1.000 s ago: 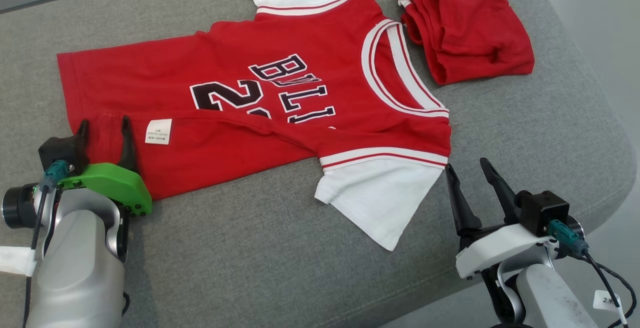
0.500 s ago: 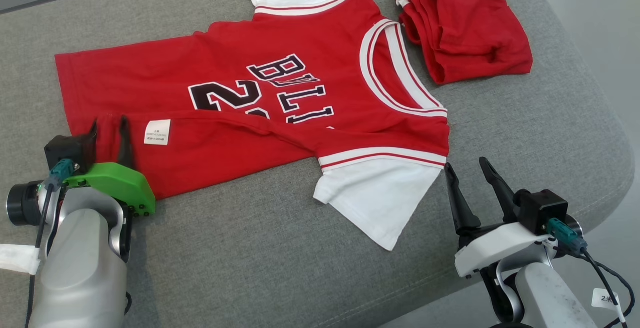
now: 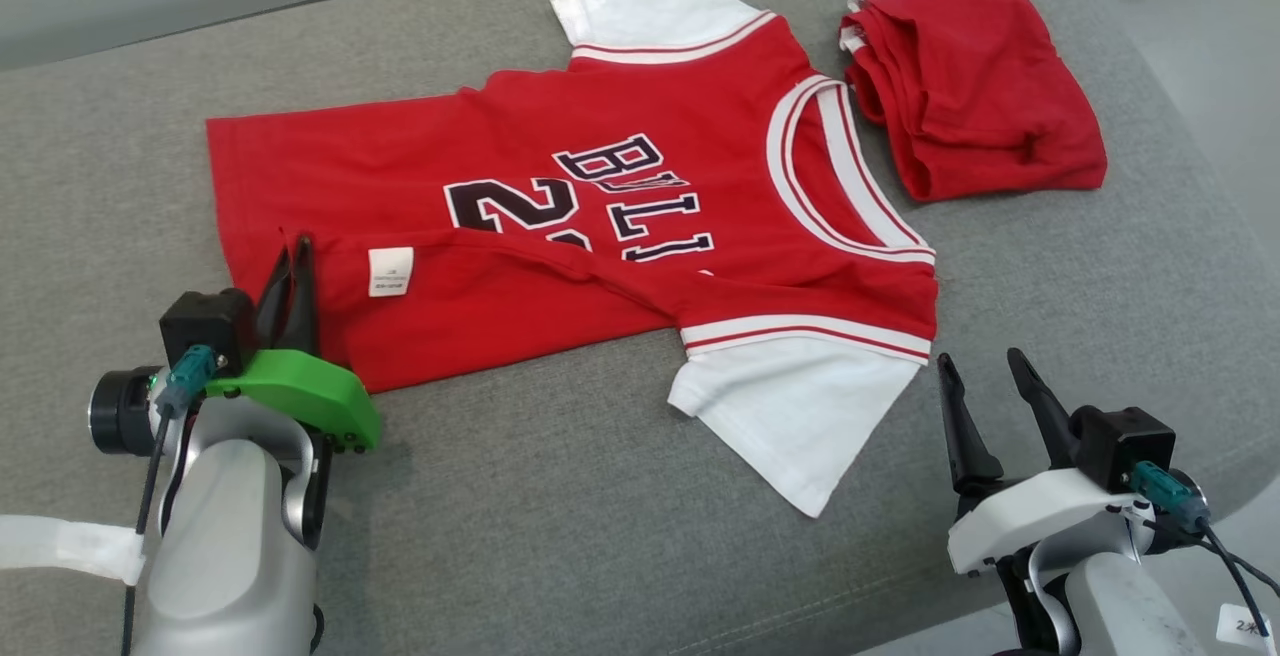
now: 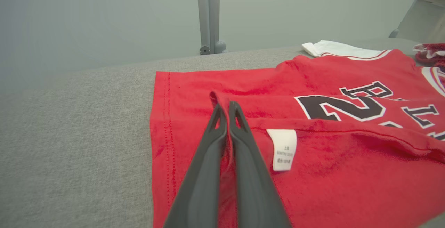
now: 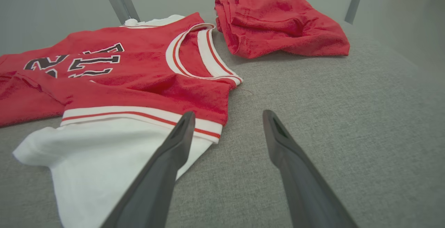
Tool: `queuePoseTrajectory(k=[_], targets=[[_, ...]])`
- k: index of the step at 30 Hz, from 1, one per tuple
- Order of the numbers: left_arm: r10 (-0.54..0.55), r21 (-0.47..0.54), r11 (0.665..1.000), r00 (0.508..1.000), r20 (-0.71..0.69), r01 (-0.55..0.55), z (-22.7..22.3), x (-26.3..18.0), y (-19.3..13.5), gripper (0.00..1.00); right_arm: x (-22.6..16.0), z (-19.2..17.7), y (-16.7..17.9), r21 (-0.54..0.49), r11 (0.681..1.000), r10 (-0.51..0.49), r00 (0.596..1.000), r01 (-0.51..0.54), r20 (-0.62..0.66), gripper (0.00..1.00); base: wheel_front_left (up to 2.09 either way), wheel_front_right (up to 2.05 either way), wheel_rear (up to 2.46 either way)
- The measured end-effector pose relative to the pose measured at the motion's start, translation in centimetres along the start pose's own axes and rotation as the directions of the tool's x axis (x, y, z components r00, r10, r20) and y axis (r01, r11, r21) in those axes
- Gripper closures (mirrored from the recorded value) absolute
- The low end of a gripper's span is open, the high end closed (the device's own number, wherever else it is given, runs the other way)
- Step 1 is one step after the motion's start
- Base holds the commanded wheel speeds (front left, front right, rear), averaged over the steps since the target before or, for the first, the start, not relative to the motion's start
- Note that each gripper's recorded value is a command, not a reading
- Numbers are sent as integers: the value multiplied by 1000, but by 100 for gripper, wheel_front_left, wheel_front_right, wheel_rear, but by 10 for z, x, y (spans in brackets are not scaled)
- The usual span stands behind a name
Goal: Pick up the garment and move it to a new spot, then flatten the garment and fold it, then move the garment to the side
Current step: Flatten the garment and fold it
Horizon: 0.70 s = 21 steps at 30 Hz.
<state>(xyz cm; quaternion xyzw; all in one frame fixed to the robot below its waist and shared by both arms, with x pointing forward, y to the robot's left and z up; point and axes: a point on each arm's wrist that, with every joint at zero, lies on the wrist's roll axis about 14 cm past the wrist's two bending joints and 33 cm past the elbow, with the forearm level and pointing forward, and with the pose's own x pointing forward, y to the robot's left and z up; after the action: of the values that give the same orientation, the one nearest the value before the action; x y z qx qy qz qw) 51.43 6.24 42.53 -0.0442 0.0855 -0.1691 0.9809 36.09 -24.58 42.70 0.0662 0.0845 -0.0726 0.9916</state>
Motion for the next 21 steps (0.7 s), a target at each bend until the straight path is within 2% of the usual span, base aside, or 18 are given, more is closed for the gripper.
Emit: queuePoseTrajectory(k=[10, 17, 19, 20, 21], targets=[[40, -8, 999, 998, 44, -40, 7, -76, 6, 100, -2, -10, 40, 23, 993, 115, 993, -115, -20, 0, 0, 0, 0], [100, -83, 992, 995, 1, -100, -16, -134, 11, 99, -4, -9, 66, 27, 982, 189, 982, -189, -17, 0, 0, 0, 0], [115, -93, 989, 993, -6, -115, -19, -141, 14, 68, -3, -7, 69, 26, 980, 198, 980, -198, -11, 0, 0, 0, 0], [124, -97, 987, 992, -16, -125, -23, -146, 16, 63, -3, -5, 71, 24, 978, 207, 978, -207, -7, 0, 0, 0, 0], [135, -109, 985, 991, -23, -137, -26, -151, 18, 5, -3, -4, 74, 22, 977, 214, 977, -214, -4, 0, 0, 0, 0]])
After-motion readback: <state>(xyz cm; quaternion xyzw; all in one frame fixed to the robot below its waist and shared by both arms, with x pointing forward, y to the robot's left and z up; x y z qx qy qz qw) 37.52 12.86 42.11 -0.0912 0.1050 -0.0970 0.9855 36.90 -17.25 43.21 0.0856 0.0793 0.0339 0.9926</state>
